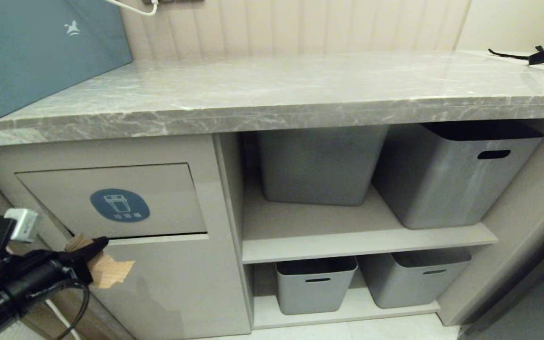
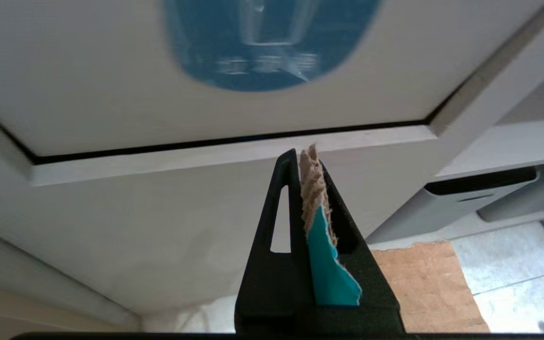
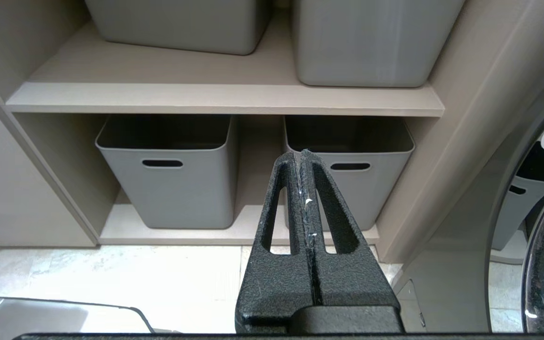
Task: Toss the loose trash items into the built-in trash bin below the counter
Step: Put the garbage in the trash can
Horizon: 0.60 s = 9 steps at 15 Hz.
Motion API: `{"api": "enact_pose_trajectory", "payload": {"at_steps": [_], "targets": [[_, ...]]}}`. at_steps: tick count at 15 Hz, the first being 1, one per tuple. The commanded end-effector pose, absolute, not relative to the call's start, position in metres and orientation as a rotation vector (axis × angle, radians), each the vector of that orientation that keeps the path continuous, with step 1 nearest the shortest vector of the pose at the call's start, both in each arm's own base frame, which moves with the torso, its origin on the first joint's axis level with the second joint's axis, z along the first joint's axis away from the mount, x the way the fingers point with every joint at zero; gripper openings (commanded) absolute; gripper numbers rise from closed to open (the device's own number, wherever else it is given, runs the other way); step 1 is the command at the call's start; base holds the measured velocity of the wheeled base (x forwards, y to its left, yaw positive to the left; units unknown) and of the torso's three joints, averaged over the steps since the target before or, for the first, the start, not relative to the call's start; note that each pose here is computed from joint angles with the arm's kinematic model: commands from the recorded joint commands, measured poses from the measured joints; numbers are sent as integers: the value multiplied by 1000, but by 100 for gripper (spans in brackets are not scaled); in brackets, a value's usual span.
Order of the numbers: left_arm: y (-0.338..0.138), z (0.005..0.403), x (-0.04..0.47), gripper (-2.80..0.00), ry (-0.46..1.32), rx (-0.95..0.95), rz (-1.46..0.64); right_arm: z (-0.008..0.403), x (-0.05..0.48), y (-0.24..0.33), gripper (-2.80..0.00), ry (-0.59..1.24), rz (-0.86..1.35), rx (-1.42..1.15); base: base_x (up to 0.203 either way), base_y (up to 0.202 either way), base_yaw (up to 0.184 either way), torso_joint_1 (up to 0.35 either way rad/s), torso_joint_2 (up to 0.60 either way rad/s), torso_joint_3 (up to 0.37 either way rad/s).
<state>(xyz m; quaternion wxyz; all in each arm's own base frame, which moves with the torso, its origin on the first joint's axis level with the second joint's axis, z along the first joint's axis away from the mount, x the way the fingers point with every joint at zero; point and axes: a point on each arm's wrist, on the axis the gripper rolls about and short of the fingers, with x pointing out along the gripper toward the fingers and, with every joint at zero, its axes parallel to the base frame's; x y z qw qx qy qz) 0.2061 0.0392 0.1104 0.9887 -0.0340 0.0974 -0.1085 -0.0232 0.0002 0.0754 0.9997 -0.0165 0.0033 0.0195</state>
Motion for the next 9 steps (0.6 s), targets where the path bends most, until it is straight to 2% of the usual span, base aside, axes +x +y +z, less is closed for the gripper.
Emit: {"api": "enact_pose_trajectory", "payload": {"at_steps": [1,9], "targets": [[61,100,212,-280,210,-99,-222,75,-23,0,-280,7,42,-34,0,0,0,0,0,0],[90,74,255,-280,215,-173,-278,75,-23,0,-280,9,40,-32,0,0,0,0,0,0]]}}
